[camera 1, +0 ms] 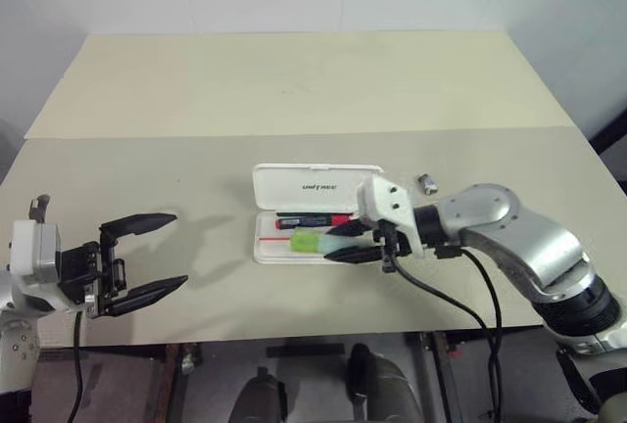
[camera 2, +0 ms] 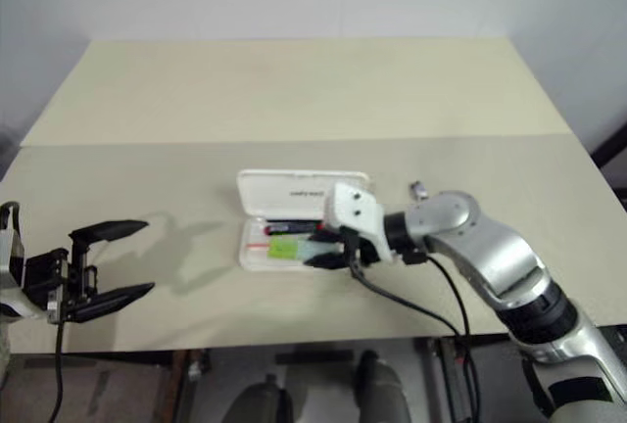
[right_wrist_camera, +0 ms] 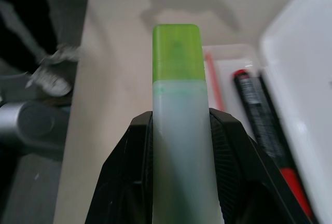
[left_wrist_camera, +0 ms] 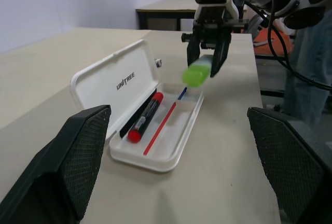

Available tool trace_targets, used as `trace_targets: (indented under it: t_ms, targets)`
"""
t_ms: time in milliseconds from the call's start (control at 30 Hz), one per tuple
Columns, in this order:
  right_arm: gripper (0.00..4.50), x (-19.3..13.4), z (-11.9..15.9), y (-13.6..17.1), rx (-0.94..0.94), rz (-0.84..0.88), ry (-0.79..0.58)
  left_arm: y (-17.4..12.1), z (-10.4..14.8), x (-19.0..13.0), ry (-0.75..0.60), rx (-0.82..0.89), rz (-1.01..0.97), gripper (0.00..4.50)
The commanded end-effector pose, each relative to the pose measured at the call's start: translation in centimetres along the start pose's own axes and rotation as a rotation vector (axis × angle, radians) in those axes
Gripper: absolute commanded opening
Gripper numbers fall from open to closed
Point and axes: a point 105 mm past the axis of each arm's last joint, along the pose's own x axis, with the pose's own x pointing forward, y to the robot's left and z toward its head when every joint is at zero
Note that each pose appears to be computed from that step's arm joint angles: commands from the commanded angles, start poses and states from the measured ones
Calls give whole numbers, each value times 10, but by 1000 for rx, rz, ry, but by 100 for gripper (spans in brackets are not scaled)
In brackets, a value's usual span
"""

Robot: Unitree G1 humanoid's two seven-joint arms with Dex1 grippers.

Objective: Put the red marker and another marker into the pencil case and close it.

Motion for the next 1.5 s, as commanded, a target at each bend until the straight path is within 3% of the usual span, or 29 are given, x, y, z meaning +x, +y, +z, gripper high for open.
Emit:
trace_targets:
  t_ms: [33, 600, 867, 1333, 1500]
  targets:
    - [112, 16, 6, 2, -54, 18, -3, -3, 11, 2, -8, 58, 8, 450]
    - [112, 54, 13, -11, -243, 52, 21, -10, 16, 8, -28, 61, 32, 450]
    - [112, 69, 23, -18, -242, 26, -10, -12, 19, 9, -38, 59, 35, 450]
    - [112, 77, 14, -31, -222, -23, 20, -10, 21, 7, -37, 67, 47, 450]
    - [285, 72, 8, -28, -231, -1, 41, -8, 22, 7, -36, 72, 48, 450]
